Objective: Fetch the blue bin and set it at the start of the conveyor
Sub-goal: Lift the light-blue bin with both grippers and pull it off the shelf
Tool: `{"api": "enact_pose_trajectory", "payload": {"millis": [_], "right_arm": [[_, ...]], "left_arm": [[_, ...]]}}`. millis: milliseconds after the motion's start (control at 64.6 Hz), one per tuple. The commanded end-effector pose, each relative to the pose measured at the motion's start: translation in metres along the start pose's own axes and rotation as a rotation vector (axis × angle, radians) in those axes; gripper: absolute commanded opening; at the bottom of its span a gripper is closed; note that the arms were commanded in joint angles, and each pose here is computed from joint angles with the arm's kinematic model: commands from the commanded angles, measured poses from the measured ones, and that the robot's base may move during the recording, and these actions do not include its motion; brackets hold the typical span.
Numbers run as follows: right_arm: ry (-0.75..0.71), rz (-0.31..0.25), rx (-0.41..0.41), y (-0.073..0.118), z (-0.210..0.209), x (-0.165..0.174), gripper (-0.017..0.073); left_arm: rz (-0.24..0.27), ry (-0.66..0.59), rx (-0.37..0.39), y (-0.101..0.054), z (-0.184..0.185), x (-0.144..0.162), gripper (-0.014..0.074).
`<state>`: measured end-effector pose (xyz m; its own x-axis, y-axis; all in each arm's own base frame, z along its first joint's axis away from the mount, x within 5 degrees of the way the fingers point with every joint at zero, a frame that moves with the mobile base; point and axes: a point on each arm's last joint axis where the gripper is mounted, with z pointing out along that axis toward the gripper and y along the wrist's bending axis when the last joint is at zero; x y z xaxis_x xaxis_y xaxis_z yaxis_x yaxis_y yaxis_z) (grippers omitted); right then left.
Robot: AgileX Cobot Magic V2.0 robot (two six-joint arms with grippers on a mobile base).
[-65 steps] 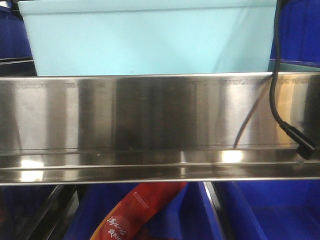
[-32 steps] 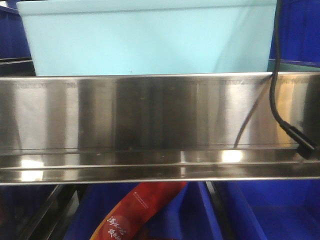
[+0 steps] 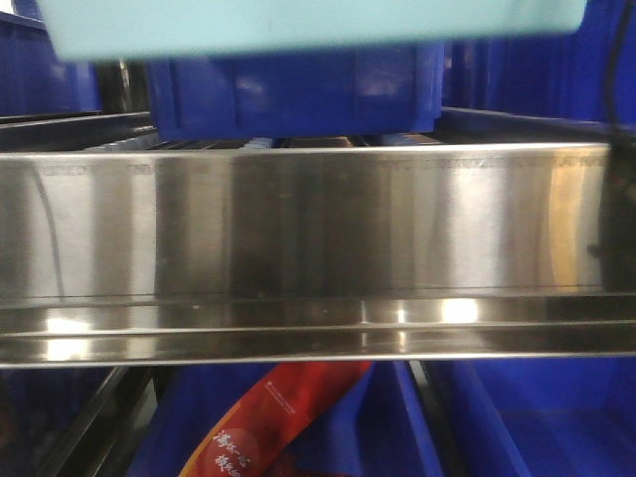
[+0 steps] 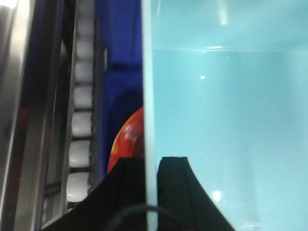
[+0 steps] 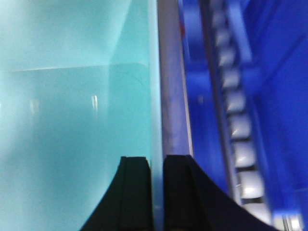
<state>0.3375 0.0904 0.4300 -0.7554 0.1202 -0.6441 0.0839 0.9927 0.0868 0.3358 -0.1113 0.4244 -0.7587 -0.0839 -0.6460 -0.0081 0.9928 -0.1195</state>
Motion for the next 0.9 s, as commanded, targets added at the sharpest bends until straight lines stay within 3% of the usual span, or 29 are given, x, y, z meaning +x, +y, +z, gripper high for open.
{"api": "enact_pose_trajectory", "payload": {"millis": [0, 139, 372, 883], "right_arm": [[-0.131, -0.016, 0.046, -0.01, -0.031, -0.01, -0.0162], [-0.223, -0.049, 0.034, -0.003, -0.056, -0.018, -0.0162], [-0.268, -0.045, 0.011, -0.001, -0.071, -0.023, -0.0162], [-0.323, -0.052, -0.016, 0.003, -0.068, -0.029, -0.0162]], "left_arm": [[0.012, -0.089, -0.009, 0.0, -0.025, -0.008, -0.0111], [0.03, -0.194, -0.011, -0.004, -0.053, -0.022, -0.0111], [0.019, -0.282, -0.012, -0.002, -0.079, -0.033, -0.0111], [0.046, -0.331, -0.076, 0.003, -0.084, -0.038, -0.0111]]}}
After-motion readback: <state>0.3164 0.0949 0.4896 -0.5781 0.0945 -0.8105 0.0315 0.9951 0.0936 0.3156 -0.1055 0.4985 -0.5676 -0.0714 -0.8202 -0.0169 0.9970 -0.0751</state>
